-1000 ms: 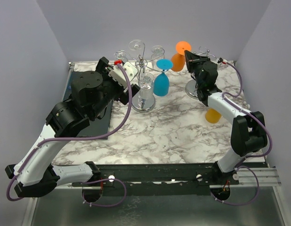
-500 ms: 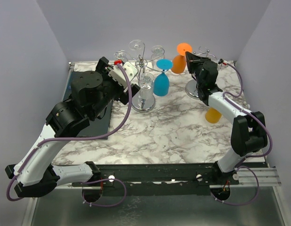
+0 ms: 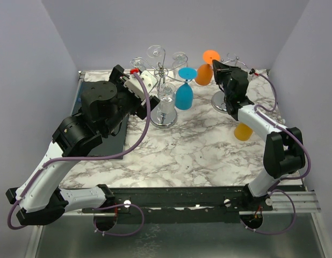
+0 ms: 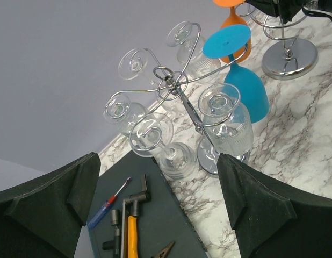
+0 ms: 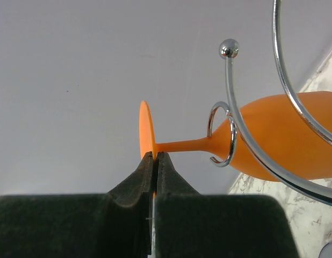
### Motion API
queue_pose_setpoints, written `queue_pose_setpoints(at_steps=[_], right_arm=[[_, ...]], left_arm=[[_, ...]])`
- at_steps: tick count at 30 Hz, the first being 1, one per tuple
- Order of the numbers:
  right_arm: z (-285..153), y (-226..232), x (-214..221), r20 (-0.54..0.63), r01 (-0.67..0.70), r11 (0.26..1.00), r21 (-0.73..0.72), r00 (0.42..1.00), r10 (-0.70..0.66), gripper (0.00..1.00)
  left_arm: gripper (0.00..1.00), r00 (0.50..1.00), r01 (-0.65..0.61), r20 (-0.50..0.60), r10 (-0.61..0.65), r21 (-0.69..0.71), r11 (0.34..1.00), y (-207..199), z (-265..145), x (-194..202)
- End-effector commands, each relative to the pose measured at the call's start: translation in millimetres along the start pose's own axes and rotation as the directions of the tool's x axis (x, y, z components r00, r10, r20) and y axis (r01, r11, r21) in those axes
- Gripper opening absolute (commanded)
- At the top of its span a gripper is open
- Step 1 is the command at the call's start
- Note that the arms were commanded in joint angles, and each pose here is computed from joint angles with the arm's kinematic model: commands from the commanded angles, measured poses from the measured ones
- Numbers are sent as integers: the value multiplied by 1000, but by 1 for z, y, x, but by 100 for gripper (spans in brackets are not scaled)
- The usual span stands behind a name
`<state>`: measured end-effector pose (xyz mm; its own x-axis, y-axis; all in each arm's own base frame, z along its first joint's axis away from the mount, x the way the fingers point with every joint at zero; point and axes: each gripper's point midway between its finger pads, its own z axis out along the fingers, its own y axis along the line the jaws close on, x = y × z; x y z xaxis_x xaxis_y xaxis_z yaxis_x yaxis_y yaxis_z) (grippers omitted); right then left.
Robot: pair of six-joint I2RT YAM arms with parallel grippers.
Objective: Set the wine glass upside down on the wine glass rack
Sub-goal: Place the wine glass at the wine rack.
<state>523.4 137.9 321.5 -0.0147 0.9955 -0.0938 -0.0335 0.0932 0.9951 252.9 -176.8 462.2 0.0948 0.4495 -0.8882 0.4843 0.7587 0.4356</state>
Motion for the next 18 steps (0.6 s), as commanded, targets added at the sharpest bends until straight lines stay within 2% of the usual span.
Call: queue_pose_setpoints(at_steps=[1,9,18], right_arm=[[-1,-3,-15,59,-11,1000,28,998,9,0],[-8,-7,-29,125,-6,999,42,992,0,1],[-14,-12,-19,66,-18,999,39,998,16,0]], left_arm=[[99,999,27,36,-27,1,1000,3,-4,-10],[99,999,30,35,-30,5,1000,2,-3,-10],[99,999,28,33,-28,3,1000,2,-3,-9]])
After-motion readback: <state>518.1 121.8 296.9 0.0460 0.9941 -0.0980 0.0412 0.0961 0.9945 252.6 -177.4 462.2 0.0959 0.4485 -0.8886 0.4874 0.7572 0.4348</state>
